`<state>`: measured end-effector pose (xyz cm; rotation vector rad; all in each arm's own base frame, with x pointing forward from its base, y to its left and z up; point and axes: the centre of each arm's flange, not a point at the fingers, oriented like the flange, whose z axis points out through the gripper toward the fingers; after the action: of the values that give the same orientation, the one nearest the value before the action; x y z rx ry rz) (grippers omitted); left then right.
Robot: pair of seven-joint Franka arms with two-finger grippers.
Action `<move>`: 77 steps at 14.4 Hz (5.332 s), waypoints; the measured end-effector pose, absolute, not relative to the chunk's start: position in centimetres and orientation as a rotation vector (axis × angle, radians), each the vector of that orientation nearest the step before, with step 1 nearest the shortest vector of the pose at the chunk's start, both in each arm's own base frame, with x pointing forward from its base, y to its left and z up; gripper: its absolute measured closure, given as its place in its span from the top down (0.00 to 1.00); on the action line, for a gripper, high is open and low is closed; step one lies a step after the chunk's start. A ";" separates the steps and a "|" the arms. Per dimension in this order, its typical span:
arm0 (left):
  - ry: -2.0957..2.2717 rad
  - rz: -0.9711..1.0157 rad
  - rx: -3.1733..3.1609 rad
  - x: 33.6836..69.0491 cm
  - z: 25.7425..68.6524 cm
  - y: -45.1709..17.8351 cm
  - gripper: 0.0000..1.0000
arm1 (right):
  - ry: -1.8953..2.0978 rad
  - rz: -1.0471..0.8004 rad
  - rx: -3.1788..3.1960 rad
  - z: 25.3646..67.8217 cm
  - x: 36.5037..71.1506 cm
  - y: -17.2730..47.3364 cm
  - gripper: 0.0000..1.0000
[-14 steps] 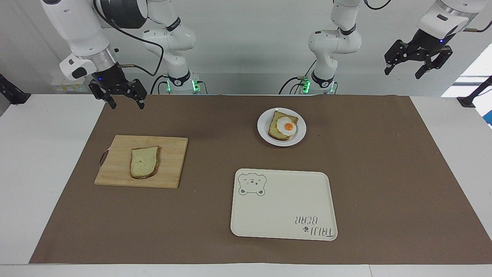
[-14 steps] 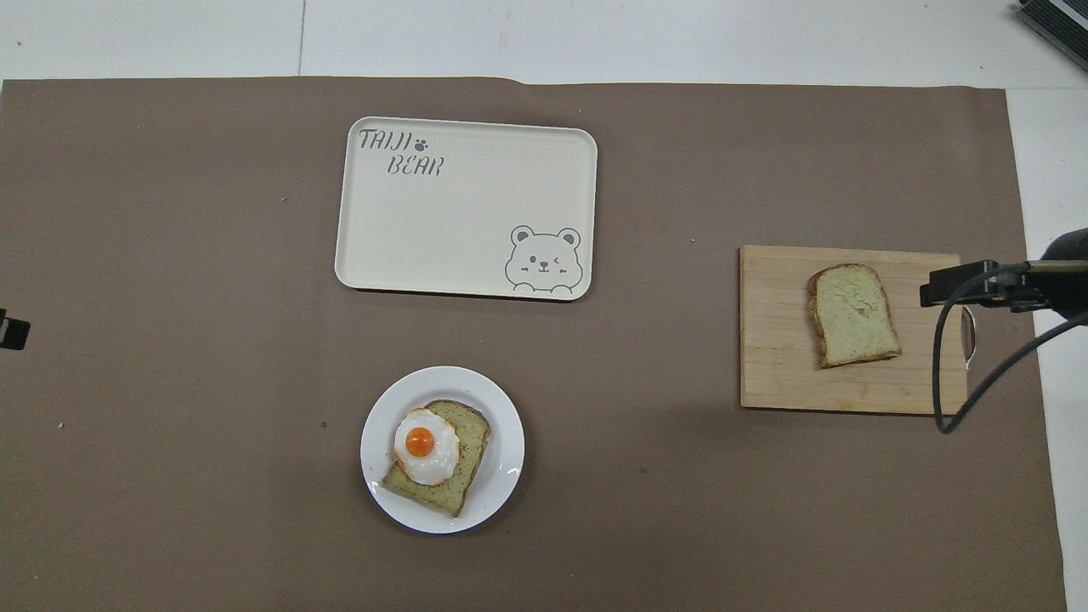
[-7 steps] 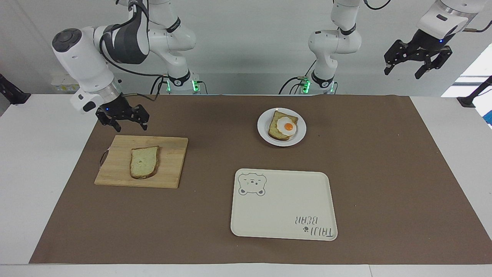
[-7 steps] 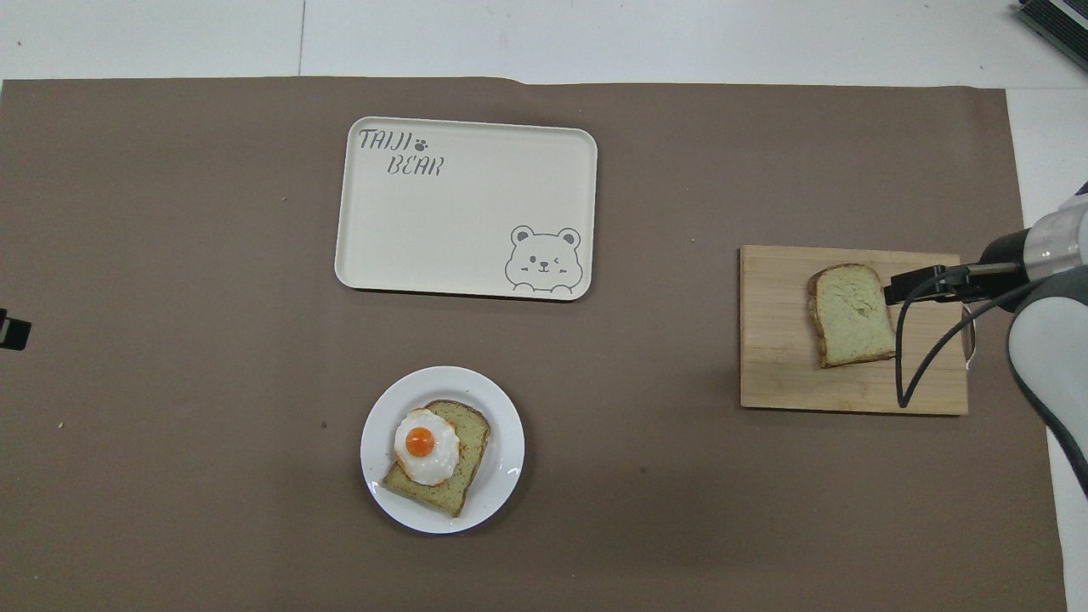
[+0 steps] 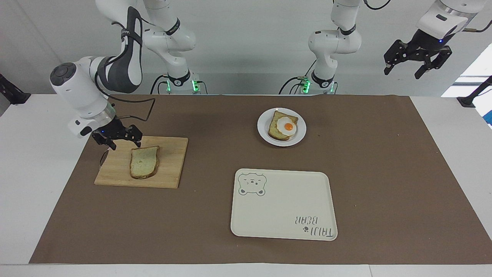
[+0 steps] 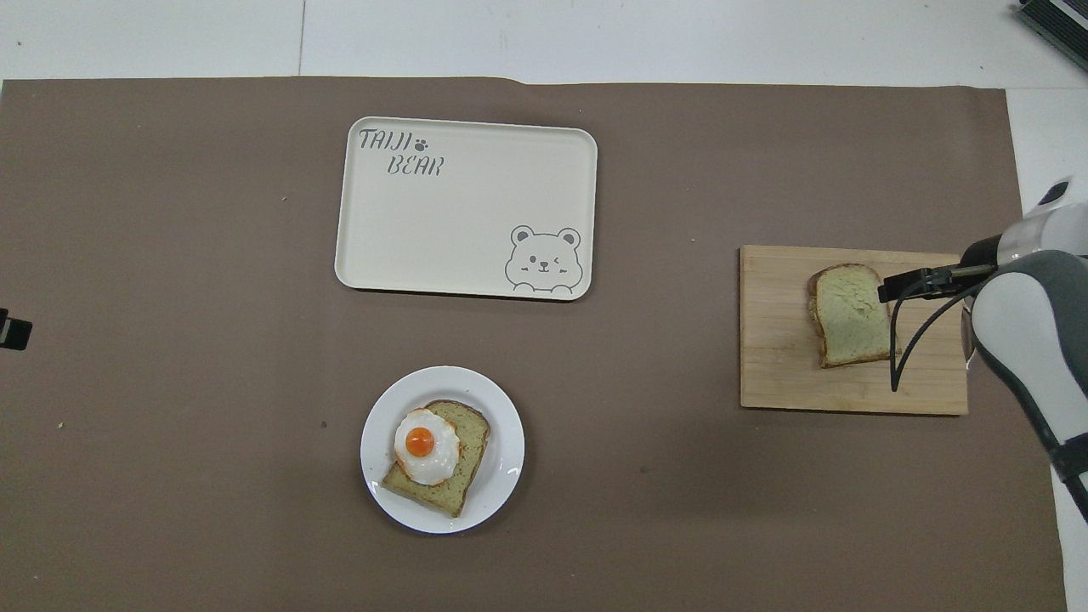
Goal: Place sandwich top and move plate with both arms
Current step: 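Reach the right gripper toward the bread slice on the wooden board, then close the right gripper on the bread slice's edge, then lift the bread slice and carry it over the egg toast plate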
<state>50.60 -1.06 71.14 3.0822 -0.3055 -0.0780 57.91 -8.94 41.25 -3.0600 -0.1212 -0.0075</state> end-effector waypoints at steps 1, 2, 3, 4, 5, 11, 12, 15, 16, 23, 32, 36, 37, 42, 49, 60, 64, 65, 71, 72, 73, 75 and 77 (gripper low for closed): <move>-0.306 -0.078 3.082 50.6 71.2 -1.1 1.00 | -0.137 -0.002 -3.062 40.2 58.1 -9.0 1.00; -0.306 -0.079 3.082 50.6 71.2 -1.1 1.00 | -0.145 0.009 -3.063 39.2 58.2 -9.1 1.00; -0.306 -0.081 3.082 50.5 71.1 -1.1 1.00 | -0.147 0.018 -3.064 38.4 58.3 -9.2 1.00; -0.306 -0.084 3.081 50.4 71.1 -1.1 1.00 | -0.151 0.024 -3.066 37.5 58.4 -9.3 1.00; -0.307 -0.087 3.081 50.3 71.0 -1.1 1.00 | -0.160 0.025 -3.067 36.6 58.4 -9.4 1.00; -0.310 -0.090 3.079 50.1 71.0 -1.1 1.00 | -0.178 0.012 -3.015 33.3 58.4 -10.7 1.00; -0.310 -0.090 3.079 50.1 71.0 -1.1 1.00 | -0.176 0.011 -3.006 32.9 58.4 -11.1 1.00; -0.311 -0.091 3.079 50.1 70.9 -1.2 1.00 | -0.168 0.016 -2.999 32.5 58.3 -11.5 1.00; -0.311 -0.091 3.079 50.1 70.9 -1.2 1.00 | -0.167 0.023 -2.998 32.3 58.2 -11.5 1.00; -0.312 -0.091 3.079 50.1 70.9 -1.2 1.00 | -0.146 0.059 -2.992 31.0 57.4 -12.1 0.68; -0.313 -0.092 3.079 50.1 70.9 -1.3 1.00 | -0.082 0.035 -2.967 31.3 57.4 -12.5 0.15; -0.313 -0.094 3.078 50.1 70.8 -1.3 1.00 | -0.085 0.034 -2.966 31.5 57.5 -12.5 0.08; -0.313 -0.096 3.078 50.1 70.8 -1.3 1.00 | -0.092 0.041 -2.961 31.7 57.6 -12.2 0.08; -0.313 -0.096 3.078 50.0 70.8 -1.3 1.00 | -0.144 0.076 -2.924 35.9 59.0 -11.2 0.08; -0.313 -0.094 3.078 49.9 70.9 -1.3 1.00 | -0.172 0.121 -2.874 42.5 59.4 -5.2 0.08; -0.313 -0.095 3.078 49.9 70.9 -1.3 1.00 | -0.080 0.273 -2.889 44.1 57.4 13.7 0.08; -0.313 -0.096 3.078 49.9 70.8 -1.3 1.00 | -0.096 0.266 -2.903 44.9 55.8 19.5 0.08; -0.313 -0.096 3.078 49.9 70.8 -1.3 1.00 | -0.112 0.252 -2.903 45.1 55.6 20.4 0.08; -0.313 -0.097 3.078 49.9 70.8 -1.3 1.00 | -0.129 0.215 -2.908 45.3 51.9 29.7 0.08; -0.313 -0.097 3.078 49.9 70.8 -1.3 1.00 | -0.111 0.202 -2.907 45.2 51.3 30.9 0.08; -0.313 -0.097 3.078 49.9 70.8 -1.3 1.00 | -0.076 0.190 -2.907 44.8 50.7 32.1 0.08; -0.313 -0.097 3.078 49.9 70.8 -1.3 1.00 | -0.012 0.175 -2.908 43.7 49.0 34.7 0.08; -0.313 -0.097 3.078 49.9 70.8 -1.3 1.00 | 0.030 0.147 -2.902 42.2 46.6 38.3 0.08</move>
<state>49.85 -1.27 70.81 3.0777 -0.3127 -0.0968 46.56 38.30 42.23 -2.9022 0.0297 0.1469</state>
